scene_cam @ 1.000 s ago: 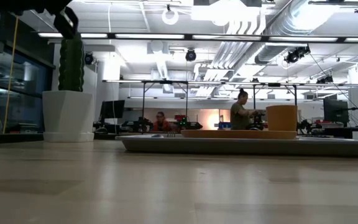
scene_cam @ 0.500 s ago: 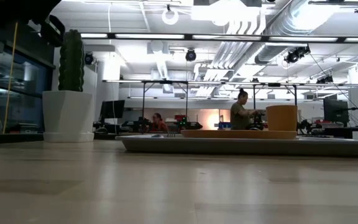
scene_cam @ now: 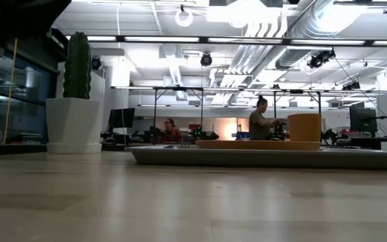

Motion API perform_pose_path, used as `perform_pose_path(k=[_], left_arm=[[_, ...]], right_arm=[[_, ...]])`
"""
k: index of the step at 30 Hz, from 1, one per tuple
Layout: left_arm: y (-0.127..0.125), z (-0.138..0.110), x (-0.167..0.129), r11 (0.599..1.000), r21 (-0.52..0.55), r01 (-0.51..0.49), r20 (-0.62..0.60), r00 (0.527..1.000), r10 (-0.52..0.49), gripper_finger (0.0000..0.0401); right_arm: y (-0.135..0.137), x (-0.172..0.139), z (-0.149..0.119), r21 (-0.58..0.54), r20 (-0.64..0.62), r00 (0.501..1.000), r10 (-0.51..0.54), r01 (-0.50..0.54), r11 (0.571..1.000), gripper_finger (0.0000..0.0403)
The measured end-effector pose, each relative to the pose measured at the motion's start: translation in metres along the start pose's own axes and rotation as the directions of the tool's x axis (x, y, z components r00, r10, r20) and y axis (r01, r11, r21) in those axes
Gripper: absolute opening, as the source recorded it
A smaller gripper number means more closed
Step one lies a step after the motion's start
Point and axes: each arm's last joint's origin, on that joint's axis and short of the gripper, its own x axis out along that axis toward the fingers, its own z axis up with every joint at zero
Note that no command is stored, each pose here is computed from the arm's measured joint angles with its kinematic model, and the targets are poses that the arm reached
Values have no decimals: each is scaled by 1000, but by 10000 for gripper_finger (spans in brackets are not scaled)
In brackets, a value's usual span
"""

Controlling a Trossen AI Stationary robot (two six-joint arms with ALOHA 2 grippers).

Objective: Pick and place plate/cup/fork/spoon on tray
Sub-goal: Return to Home Position

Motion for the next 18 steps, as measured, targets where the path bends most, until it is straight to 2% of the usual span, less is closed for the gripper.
perform_pose_path(k=[5, 9, 18], left_arm=[[1, 1, 0, 999, 18, 37, -14, 999, -36, 0], [6, -7, -1, 1000, 23, -3, -98, 995, 5, 0], [12, -18, -3, 999, 40, -26, -226, 973, 35, 0]], right_arm=[[0, 0, 0, 0, -1, 1000, -1, 1, 1000, 0], [0, 0, 0, 1, -4, 1000, -3, 3, 1000, 0], [0, 0, -1, 4, -9, 1000, -2, 2, 1000, 0]])
